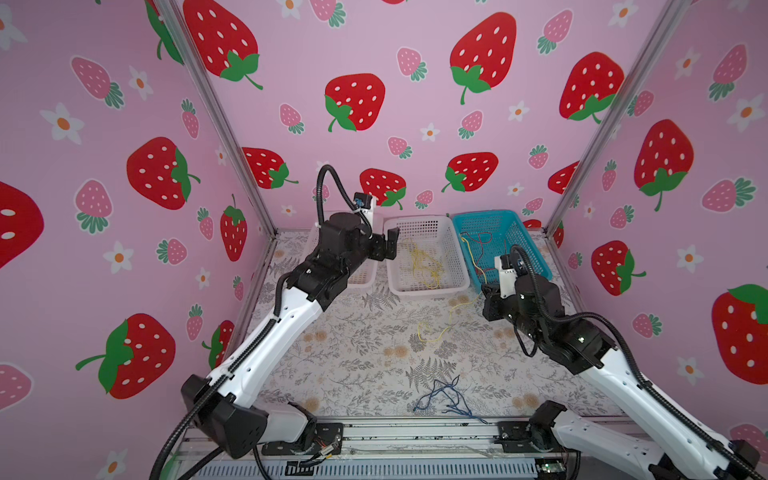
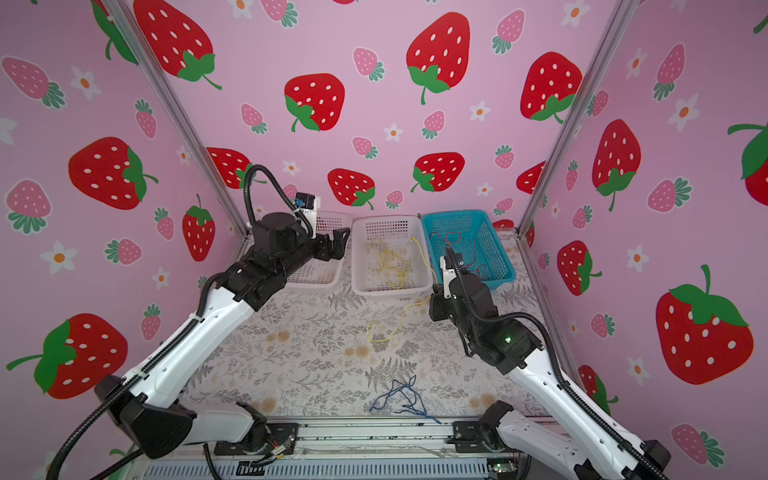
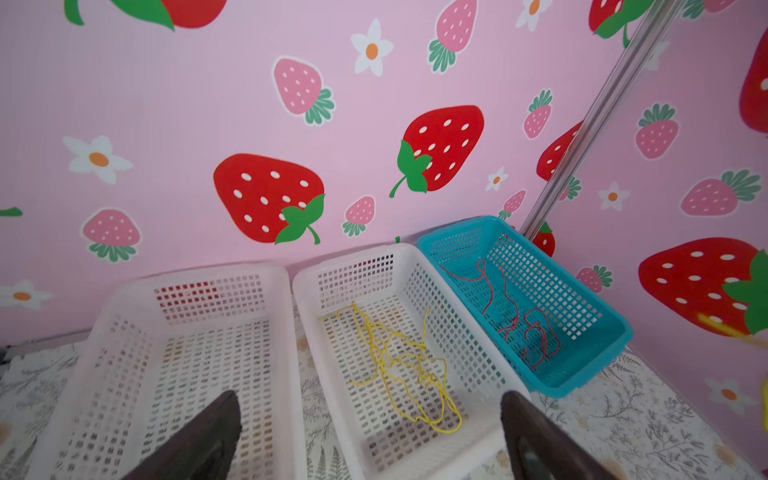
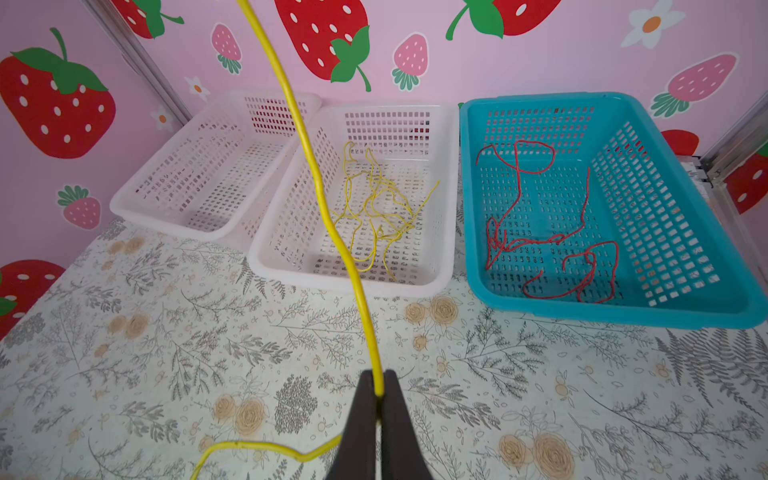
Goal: Untangle the cables
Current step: 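Lift the yellow wire into the middle white basket with the right gripper and release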
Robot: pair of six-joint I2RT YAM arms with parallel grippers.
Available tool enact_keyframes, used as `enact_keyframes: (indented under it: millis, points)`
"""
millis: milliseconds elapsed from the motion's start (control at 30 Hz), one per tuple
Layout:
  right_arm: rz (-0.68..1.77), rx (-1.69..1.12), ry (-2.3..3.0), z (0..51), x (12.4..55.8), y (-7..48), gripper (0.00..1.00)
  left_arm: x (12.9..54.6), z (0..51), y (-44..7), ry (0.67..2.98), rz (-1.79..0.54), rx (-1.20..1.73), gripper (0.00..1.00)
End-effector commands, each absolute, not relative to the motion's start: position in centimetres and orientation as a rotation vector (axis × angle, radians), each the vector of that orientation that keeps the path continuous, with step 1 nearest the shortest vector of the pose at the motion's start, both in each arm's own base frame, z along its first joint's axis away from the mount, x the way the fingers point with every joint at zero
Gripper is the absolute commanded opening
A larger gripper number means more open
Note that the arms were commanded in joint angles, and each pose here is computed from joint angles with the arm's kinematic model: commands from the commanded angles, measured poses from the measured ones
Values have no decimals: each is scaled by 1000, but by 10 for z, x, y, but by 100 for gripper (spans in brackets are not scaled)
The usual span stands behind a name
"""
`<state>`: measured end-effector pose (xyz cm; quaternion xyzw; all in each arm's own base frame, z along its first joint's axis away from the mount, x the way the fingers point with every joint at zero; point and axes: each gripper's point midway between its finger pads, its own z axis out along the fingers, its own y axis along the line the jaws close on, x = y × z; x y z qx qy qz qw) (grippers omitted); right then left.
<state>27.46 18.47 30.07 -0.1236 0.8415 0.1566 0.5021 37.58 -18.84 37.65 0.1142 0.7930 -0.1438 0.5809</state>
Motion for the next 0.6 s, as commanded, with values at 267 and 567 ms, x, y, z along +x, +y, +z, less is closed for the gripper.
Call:
enact_keyframes:
  millis: [267,567]
  points:
    - [291,-89,2035,303,395,198,0,297,316,-118,1862,-220,152,99]
    - [185,-51,2202,222,491,229,0,282,304,-97,1779,-184,79,99]
